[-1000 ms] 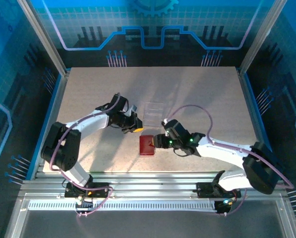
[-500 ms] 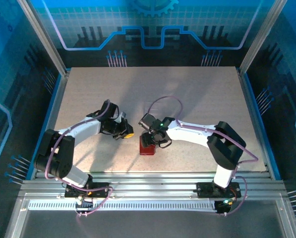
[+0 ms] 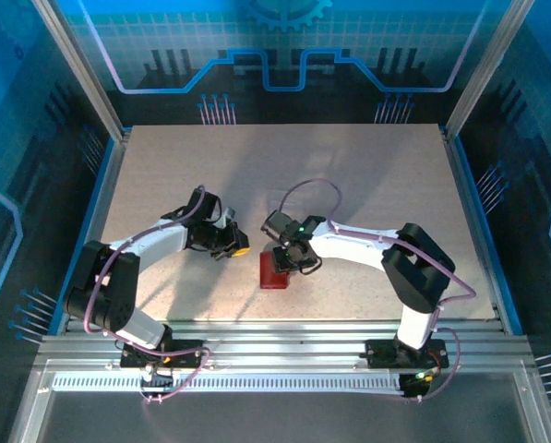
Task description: Take the credit cards out of the card holder
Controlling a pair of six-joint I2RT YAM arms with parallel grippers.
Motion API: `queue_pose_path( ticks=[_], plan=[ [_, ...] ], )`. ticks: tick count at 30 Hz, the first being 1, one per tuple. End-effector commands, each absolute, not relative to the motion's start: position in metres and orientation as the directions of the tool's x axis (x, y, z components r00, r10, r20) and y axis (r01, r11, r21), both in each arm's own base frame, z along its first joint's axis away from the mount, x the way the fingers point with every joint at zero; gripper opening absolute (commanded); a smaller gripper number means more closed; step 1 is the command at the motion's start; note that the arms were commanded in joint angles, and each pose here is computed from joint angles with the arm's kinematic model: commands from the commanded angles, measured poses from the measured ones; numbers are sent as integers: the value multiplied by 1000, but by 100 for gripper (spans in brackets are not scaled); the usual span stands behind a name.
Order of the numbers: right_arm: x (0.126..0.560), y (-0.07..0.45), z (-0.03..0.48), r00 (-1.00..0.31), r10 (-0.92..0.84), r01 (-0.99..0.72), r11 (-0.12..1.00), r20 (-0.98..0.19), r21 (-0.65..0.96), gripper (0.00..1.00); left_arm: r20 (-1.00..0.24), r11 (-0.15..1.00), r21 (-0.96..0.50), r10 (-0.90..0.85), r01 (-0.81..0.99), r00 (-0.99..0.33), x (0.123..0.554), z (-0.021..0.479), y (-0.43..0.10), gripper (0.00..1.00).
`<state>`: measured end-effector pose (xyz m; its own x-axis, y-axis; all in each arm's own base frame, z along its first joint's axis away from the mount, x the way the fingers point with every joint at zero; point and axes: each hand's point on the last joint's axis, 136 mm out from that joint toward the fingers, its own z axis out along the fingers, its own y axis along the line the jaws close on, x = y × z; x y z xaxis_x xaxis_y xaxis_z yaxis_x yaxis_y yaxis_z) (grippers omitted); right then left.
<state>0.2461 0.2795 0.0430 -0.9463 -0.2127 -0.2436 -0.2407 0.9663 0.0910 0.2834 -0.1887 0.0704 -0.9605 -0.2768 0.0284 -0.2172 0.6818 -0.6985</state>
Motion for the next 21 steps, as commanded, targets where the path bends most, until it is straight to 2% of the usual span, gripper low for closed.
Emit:
queue_pose_path(
  ticks=[1,9,14,17,21],
  plan=[
    [246,270,49,-956,-163,-200,971,-245,134,51,39,684,-698,-256,-209,-966,283,72,-195,11],
    [244,263,41,-970,-106,-158,959,-220,236,30,22,736,-653,-218,-179,-976,278,71,-207,12],
    [243,258,34,-975,-63,-124,949,-211,290,20,-1,792,-592,-189,-152,-982,273,70,-212,17],
    [245,255,33,-974,-49,-118,943,-222,311,13,-15,824,-550,-170,-134,-985,270,69,-214,22],
    [242,259,34,-968,-37,-131,918,-247,375,2,-18,856,-503,-152,-122,-988,263,67,-217,40]
  ],
)
